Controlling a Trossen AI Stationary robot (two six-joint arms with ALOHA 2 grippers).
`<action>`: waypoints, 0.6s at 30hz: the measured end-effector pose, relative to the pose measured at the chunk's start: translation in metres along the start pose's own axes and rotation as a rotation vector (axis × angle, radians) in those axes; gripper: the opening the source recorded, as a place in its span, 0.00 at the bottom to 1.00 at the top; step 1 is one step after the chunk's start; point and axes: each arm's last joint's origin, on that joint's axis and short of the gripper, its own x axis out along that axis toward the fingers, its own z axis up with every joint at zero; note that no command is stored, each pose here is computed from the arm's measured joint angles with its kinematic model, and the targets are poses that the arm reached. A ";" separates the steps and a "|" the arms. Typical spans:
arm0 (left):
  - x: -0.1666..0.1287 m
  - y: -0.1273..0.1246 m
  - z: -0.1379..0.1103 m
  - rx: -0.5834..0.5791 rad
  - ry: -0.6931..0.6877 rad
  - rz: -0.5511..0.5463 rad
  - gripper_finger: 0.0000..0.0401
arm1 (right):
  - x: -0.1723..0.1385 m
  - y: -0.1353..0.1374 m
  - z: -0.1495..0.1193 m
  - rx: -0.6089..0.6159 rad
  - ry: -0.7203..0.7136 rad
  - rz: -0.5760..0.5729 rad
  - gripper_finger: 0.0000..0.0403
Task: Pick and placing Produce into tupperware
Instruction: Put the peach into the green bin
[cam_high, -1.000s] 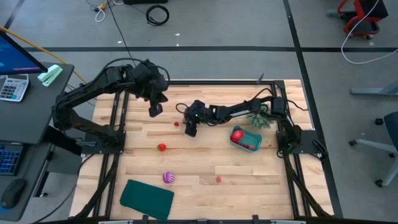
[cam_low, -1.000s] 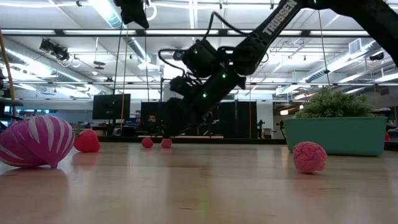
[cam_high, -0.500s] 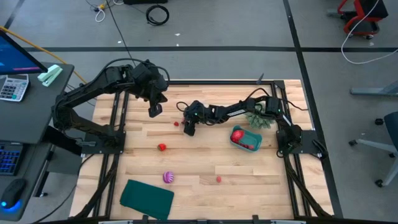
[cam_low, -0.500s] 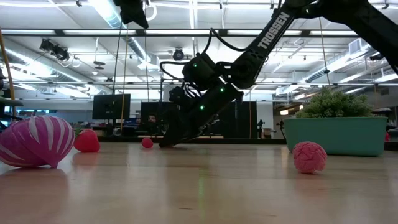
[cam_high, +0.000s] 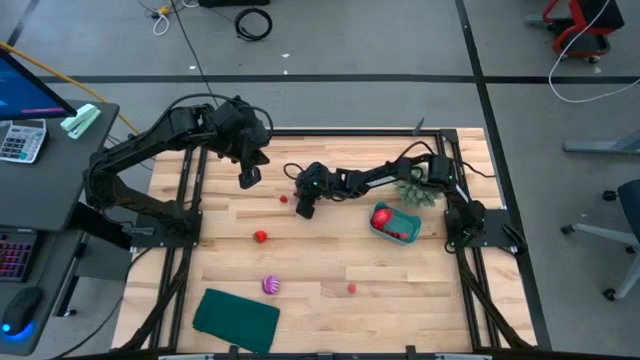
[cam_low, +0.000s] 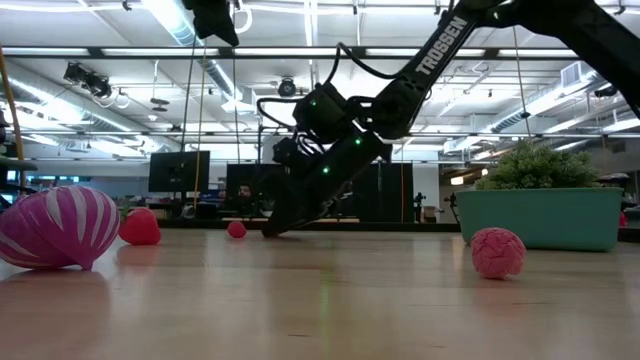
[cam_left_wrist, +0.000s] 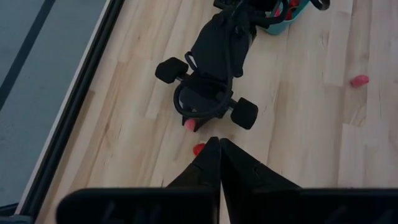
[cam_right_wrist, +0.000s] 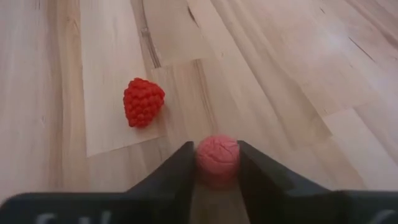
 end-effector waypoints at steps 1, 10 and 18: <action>0.000 0.000 0.000 0.000 0.000 0.000 0.02 | -0.001 0.000 0.000 0.000 0.005 0.000 0.25; 0.000 0.000 0.000 0.000 0.001 0.000 0.07 | -0.057 0.007 0.027 0.032 0.139 0.037 0.15; 0.000 0.000 0.000 0.000 0.001 -0.001 0.05 | -0.164 0.043 0.041 0.157 0.392 0.047 0.18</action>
